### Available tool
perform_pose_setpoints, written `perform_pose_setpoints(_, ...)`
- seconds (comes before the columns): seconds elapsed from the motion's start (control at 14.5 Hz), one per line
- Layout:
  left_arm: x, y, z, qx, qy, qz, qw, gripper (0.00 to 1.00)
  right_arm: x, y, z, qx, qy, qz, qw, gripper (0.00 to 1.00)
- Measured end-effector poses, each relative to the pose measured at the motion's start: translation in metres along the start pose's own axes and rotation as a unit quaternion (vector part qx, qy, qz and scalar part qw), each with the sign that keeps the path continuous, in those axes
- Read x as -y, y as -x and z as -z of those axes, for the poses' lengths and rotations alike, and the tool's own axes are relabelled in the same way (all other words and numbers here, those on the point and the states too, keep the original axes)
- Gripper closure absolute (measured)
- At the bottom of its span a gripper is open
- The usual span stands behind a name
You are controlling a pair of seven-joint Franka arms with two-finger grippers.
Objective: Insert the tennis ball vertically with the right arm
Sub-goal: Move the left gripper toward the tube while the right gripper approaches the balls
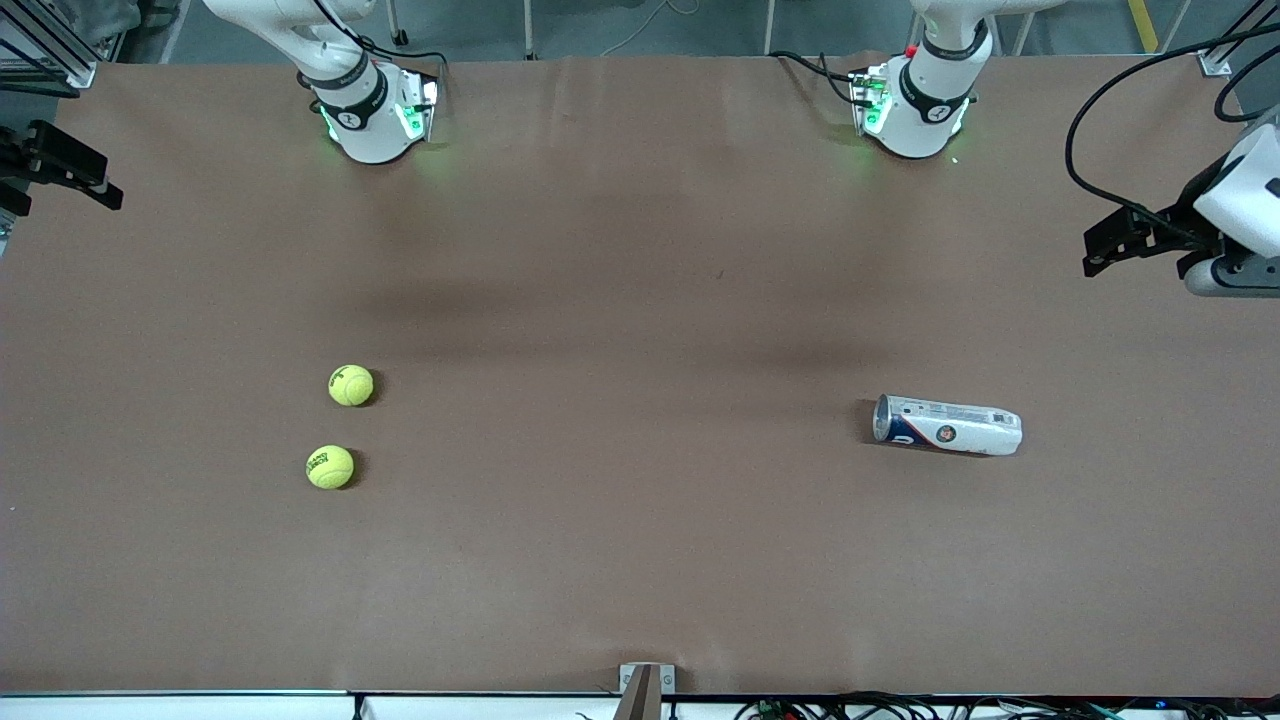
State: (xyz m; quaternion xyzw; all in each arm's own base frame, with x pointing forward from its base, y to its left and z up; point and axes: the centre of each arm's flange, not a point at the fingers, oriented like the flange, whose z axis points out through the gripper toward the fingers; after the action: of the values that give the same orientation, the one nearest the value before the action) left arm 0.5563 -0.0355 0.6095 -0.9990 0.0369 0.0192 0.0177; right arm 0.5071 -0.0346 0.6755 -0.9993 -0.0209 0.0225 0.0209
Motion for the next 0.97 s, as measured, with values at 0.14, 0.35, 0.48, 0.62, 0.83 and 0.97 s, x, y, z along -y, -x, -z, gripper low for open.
perform_pose_setpoints(0.14,-0.001,-0.004,-0.020,0.011,0.001,-0.001,1.000,0.00,0.000,-0.002,0.001,-0.008,0.001,0.000,1.000,0.00)
perform_pose_setpoints(0.35,-0.005,-0.010,-0.072,0.020,-0.013,-0.013,1.000,0.00,-0.002,-0.012,-0.006,-0.014,0.002,-0.001,1.000,0.00)
perform_pose_setpoints(0.48,-0.012,-0.012,-0.115,0.020,-0.023,-0.032,0.999,0.00,-0.007,-0.034,-0.029,-0.014,0.004,-0.005,1.000,0.00)
perform_pose_setpoints(0.62,-0.020,-0.010,-0.157,0.021,-0.023,-0.050,0.998,0.00,-0.022,-0.067,-0.070,-0.008,0.009,-0.016,1.000,0.00)
perform_pose_setpoints(0.83,-0.023,-0.005,-0.213,0.016,-0.018,-0.094,0.995,0.00,-0.043,-0.102,-0.120,-0.004,0.012,-0.029,1.000,0.00)
perform_pose_setpoints(0.97,-0.025,0.000,-0.244,0.009,-0.016,-0.128,0.992,0.00,-0.041,-0.108,-0.137,-0.002,0.011,-0.028,1.000,0.00)
